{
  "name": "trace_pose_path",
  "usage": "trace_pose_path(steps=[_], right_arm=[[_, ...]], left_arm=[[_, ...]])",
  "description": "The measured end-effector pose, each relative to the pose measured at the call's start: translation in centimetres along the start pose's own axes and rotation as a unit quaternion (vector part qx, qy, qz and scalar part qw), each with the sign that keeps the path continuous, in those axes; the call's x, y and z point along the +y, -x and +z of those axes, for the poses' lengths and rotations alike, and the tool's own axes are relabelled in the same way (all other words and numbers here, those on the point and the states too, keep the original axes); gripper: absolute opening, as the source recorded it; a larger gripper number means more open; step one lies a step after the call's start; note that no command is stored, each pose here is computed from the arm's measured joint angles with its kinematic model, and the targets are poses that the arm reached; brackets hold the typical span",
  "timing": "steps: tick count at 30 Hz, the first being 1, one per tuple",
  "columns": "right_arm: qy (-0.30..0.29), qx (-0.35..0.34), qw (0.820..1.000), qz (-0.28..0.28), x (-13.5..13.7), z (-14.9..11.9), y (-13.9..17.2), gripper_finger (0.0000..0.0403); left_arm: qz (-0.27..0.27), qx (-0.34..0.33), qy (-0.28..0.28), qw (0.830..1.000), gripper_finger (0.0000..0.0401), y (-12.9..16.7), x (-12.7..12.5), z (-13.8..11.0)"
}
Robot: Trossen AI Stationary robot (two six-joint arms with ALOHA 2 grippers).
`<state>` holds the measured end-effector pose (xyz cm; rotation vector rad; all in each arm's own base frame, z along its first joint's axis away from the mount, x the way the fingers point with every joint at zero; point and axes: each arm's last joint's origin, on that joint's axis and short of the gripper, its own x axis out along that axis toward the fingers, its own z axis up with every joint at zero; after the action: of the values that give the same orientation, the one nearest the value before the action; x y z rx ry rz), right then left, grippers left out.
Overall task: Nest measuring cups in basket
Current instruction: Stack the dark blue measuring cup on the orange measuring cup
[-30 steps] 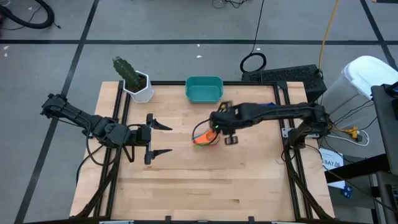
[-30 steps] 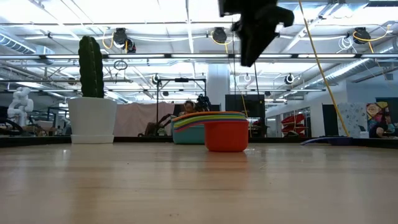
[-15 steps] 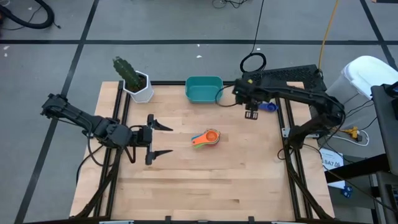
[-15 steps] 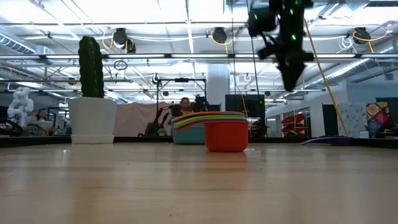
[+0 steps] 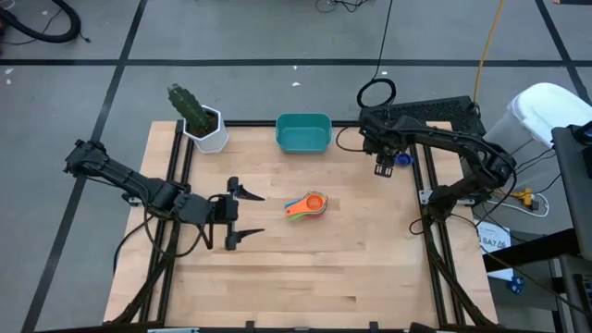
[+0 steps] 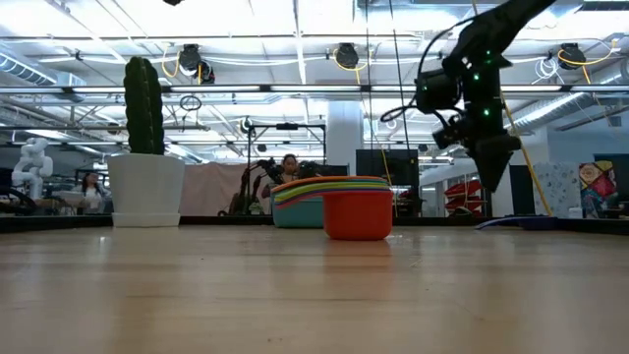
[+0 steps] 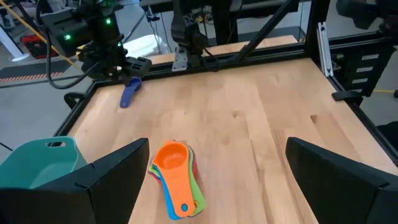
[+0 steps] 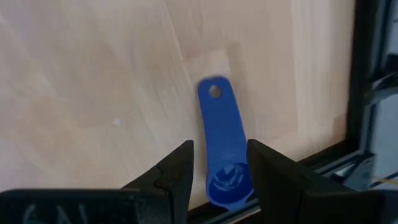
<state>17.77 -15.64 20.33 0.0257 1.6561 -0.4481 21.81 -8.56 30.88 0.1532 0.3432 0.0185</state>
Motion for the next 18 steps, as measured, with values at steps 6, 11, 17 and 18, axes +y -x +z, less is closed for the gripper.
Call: trace_pose_path(steps=[6,11,17,18], right_arm=[[-0.018,0.027,0.999,0.010,-1.0,-1.3,-1.5,0.0141],[-0.045,0.050,0.997,0.021,-1.6,-2.4,-2.4,0.0141],[-0.053,0.077,0.995,0.034,-1.7,-3.3,-2.9,0.0141],[-0.054,0.082,0.995,0.037,-1.6,-3.5,-3.0,0.0141]], left_arm=[[0.000,-0.004,0.002,1.000,0.0379,0.0,0.0,0.1],[0.000,-0.004,0.003,1.000,0.0379,0.0,0.0,0.1],[0.000,-0.004,0.003,1.000,0.0379,0.0,0.0,0.1],[0.000,-0.004,0.003,1.000,0.0379,0.0,0.0,0.1]])
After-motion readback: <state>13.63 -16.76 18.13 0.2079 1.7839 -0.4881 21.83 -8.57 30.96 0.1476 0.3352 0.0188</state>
